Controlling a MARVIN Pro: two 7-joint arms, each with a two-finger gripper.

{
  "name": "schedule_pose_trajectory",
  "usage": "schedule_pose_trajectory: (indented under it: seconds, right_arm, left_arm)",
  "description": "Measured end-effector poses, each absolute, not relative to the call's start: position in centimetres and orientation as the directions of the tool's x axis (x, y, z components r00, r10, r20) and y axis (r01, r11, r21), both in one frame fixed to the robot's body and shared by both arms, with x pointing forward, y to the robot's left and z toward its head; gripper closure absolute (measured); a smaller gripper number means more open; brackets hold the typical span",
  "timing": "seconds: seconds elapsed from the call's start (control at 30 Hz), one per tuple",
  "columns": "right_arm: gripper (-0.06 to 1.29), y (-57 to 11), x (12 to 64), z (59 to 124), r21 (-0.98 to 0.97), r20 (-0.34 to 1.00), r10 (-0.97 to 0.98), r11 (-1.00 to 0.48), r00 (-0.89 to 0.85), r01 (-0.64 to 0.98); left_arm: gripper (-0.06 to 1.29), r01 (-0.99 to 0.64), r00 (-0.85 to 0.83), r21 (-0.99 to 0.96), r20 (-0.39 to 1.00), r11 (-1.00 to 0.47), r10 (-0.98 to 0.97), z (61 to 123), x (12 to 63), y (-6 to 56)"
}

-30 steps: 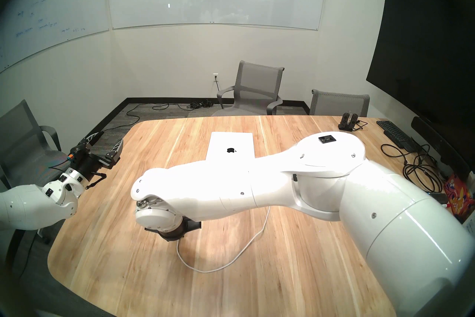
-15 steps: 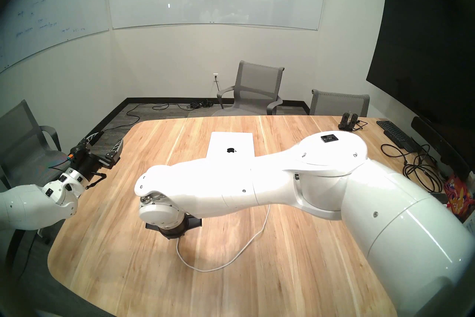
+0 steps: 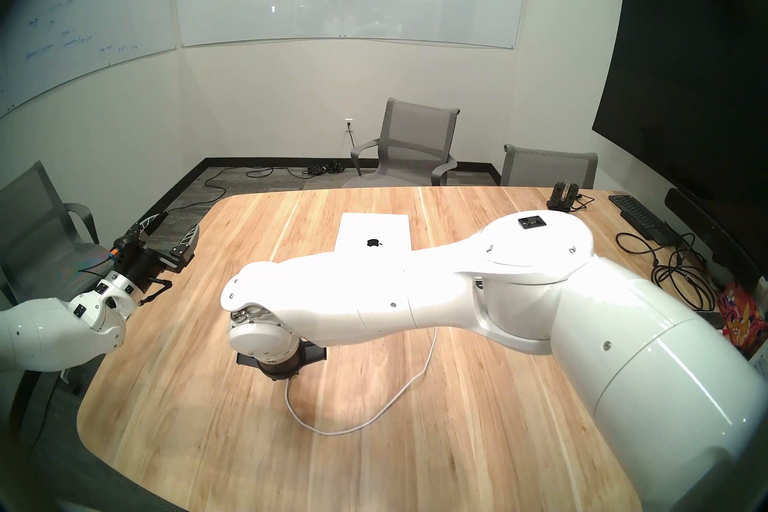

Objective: Plug the charging cable into the port of a MacBook

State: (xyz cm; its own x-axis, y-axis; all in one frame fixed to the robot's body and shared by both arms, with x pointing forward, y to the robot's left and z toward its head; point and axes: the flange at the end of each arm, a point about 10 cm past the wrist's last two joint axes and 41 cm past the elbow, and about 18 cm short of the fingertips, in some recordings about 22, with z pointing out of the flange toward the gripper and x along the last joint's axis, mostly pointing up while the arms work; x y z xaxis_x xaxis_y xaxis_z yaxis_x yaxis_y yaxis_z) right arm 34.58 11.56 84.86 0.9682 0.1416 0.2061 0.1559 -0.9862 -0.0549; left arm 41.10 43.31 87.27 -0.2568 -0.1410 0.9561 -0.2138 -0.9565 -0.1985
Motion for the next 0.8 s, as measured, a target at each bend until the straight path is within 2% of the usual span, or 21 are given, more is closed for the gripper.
schedule_pose_trajectory:
  seconds: [0.8]
  right_arm:
    - [1.25, 11.0, 36.1, 84.9, -0.059, 0.215, 0.133, -0.987, 0.968, 0.148]
  left_arm:
    - [-0.03, -0.214, -0.257, -0.198, 0.956, -0.957, -0.141, 87.3, 41.1, 43.3]
